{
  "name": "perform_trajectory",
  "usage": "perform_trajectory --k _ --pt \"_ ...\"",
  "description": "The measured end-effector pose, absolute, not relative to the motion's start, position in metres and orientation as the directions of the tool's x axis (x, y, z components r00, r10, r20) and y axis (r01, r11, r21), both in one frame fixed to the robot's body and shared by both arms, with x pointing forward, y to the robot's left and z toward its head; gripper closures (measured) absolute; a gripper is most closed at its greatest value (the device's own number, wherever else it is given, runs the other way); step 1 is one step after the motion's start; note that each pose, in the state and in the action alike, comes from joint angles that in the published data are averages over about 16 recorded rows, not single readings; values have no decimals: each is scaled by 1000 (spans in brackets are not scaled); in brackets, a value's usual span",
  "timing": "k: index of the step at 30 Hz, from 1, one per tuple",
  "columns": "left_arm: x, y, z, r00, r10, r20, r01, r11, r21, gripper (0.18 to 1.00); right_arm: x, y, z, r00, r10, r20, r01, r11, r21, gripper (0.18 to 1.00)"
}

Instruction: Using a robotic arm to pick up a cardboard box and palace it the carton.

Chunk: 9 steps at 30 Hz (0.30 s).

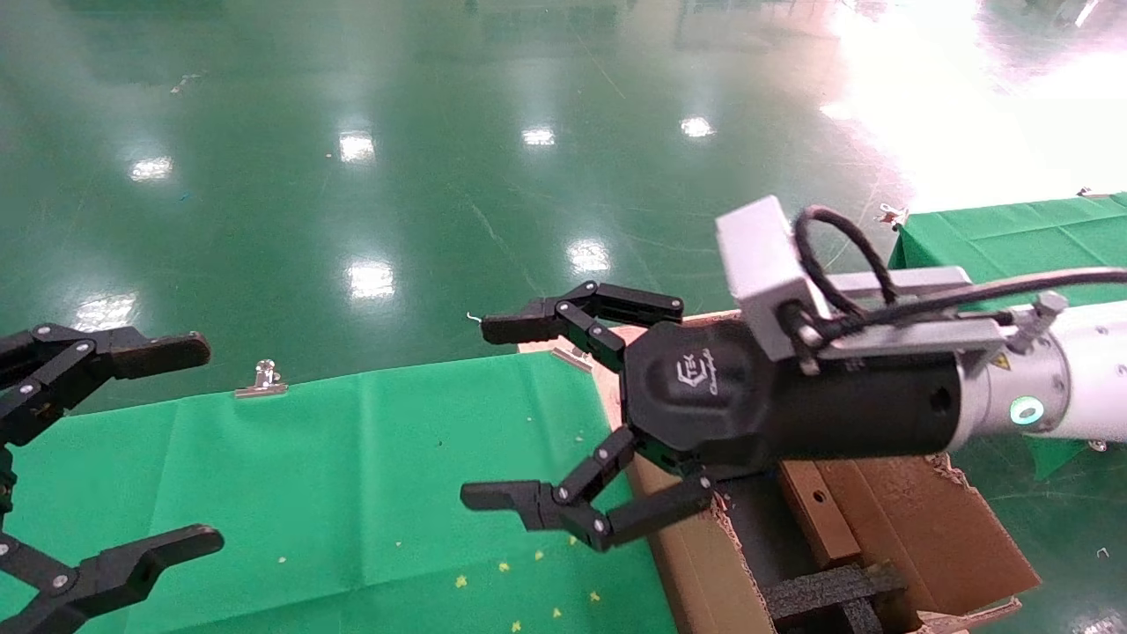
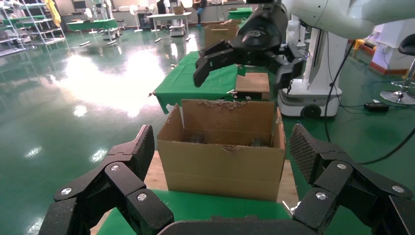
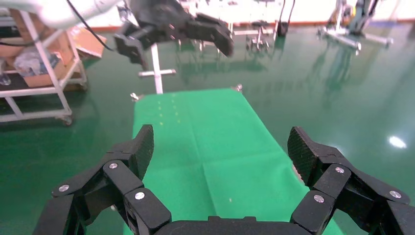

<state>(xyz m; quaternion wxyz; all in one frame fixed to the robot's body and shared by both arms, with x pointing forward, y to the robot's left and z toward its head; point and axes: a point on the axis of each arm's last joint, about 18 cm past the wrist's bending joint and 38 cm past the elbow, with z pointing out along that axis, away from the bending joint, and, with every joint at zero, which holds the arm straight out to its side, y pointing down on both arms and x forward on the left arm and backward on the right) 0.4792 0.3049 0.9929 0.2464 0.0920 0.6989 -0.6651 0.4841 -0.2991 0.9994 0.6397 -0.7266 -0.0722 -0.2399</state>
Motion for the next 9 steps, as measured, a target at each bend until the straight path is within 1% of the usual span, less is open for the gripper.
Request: perform_trajectory --k 9 --pt "479 305 993 -862 -199 -467 456 98 -884 183 476 -302 993 862 -180 474 459 -117 -881 178"
